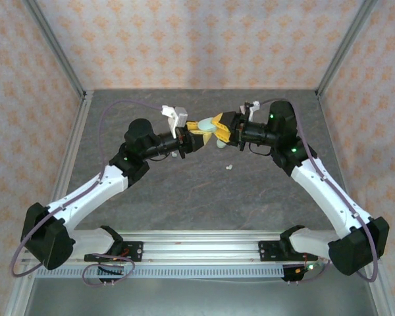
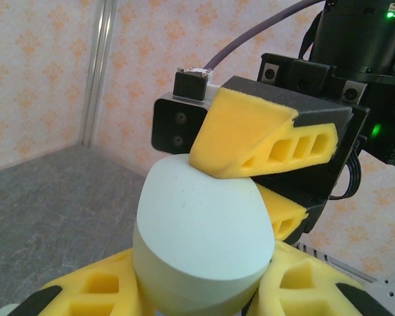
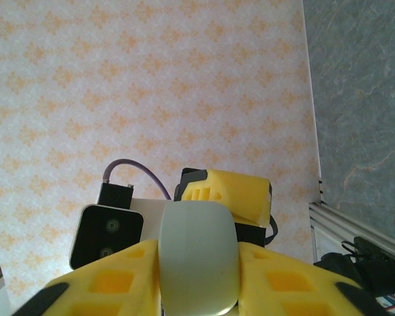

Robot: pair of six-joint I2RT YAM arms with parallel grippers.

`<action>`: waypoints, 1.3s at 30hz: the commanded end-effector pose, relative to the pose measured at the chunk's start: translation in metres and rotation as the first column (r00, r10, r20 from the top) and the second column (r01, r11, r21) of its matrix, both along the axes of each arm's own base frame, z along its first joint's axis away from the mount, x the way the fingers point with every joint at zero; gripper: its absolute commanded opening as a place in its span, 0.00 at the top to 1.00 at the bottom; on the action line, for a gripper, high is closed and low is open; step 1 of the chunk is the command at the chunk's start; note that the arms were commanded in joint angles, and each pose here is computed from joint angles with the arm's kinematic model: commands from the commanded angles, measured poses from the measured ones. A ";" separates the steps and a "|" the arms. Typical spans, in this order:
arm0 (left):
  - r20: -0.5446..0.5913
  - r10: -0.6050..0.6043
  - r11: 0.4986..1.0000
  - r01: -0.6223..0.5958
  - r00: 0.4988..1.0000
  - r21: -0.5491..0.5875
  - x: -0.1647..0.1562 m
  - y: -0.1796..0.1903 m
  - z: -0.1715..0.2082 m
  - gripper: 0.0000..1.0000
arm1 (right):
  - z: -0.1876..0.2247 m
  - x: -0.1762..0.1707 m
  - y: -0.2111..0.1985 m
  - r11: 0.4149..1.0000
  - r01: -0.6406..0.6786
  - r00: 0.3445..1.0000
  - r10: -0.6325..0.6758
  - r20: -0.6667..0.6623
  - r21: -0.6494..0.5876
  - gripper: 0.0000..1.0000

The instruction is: Insert the wireless bluetooth earbuds into the charging case

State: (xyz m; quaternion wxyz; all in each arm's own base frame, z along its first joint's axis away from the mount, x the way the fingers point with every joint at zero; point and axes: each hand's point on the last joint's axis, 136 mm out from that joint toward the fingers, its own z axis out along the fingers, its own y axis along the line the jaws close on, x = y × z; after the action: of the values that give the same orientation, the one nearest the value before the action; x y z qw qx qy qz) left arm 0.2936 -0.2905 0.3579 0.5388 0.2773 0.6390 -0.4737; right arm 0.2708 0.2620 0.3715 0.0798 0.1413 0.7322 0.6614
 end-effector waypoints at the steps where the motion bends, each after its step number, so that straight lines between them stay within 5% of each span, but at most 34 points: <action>1: 0.052 0.028 1.000 -0.027 0.998 -0.013 -0.006 0.010 0.015 0.87 | 0.013 -0.016 -0.001 0.999 -0.051 0.999 0.051 0.006 -0.003 0.60; 7: 0.047 0.026 1.000 -0.027 0.999 0.010 -0.014 0.014 0.013 0.89 | 0.026 -0.019 -0.002 0.999 -0.054 0.995 0.055 0.089 -0.007 0.46; 12: 0.033 -0.001 0.999 0.000 0.999 0.048 -0.027 0.018 0.011 0.91 | 0.047 -0.027 -0.010 0.998 -0.031 0.953 0.046 0.299 -0.055 0.42; 17: 0.017 -0.044 0.996 0.043 0.999 0.076 -0.045 0.022 0.013 0.92 | 0.050 -0.040 -0.025 0.971 0.033 0.847 0.100 0.523 -0.239 0.41; 22: 0.015 -0.070 0.994 0.068 0.997 0.083 -0.060 0.027 0.018 0.92 | 0.056 -0.057 -0.025 0.956 0.027 0.704 0.190 0.684 -0.293 0.40; 30: 0.007 -0.121 0.989 0.120 0.993 0.090 -0.075 0.027 0.027 0.93 | 0.047 -0.083 0.000 0.912 0.009 0.473 0.357 0.806 -0.409 0.31; 39: 0.001 -0.163 0.982 0.162 0.987 0.096 -0.083 0.025 0.031 0.93 | 0.041 -0.079 0.016 0.902 0.007 0.387 0.396 0.833 -0.432 0.28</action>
State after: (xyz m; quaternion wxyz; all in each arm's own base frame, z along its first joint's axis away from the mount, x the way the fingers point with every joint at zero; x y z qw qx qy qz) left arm 0.2231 -0.2654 0.3700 0.4809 0.3325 0.6573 -0.4754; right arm 0.1896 0.2760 0.3991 0.3684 -0.3189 0.7173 0.4981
